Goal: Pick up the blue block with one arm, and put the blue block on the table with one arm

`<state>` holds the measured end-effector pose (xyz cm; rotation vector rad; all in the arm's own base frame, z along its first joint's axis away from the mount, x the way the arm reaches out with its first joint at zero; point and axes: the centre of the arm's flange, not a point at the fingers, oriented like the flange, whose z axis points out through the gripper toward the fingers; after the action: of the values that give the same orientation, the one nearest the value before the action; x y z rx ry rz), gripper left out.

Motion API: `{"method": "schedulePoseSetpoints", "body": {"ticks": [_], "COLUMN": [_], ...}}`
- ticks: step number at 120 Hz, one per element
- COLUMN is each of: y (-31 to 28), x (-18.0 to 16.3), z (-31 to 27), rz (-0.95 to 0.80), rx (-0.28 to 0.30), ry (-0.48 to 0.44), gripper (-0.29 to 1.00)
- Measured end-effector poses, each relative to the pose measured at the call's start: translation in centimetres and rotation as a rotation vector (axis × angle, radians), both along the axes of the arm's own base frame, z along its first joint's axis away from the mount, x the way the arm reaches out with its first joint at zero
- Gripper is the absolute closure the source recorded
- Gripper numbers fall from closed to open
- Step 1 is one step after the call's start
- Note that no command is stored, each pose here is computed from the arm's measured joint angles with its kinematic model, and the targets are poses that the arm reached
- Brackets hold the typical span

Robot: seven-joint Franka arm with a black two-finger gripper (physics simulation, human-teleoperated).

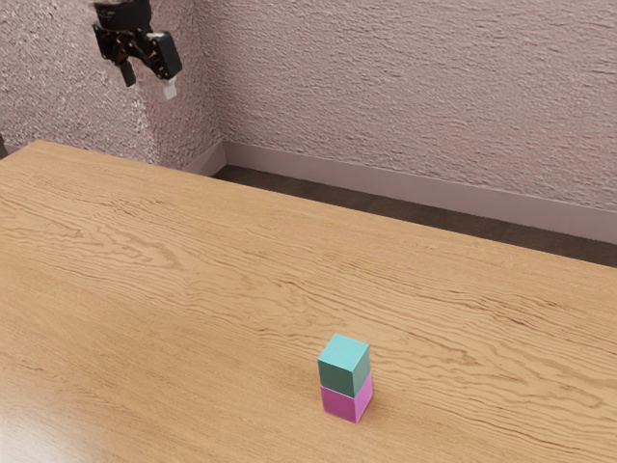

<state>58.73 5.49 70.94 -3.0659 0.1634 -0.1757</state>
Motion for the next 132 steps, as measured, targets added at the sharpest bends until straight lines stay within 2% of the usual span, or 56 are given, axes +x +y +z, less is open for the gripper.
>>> {"method": "schedulePoseSetpoints", "body": {"ticks": [18,32,65,90,110,122,132], "y": [-0.5,-3.7,-14.2,-21.4,-24.9,-28.9,-29.8], "x": [-0.2,-1.2,2.9,3.3,2.0,-0.8,-3.2], "z": [0.0,-4.6,-14.9,-20.7,-25.2,-26.6,-27.2], "rz": [-0.008,-0.068,-0.132,-0.129,-0.084,-0.118,-0.124], "rx": [-0.007,-0.026,-0.075,-0.142,-0.201,-0.195,-0.183], "ry": [0.005,0.057,0.089,0.099,0.158,0.183,0.201], "gripper": [0.0,0.0,0.0,0.0,0.0,0.0,0.0]}}
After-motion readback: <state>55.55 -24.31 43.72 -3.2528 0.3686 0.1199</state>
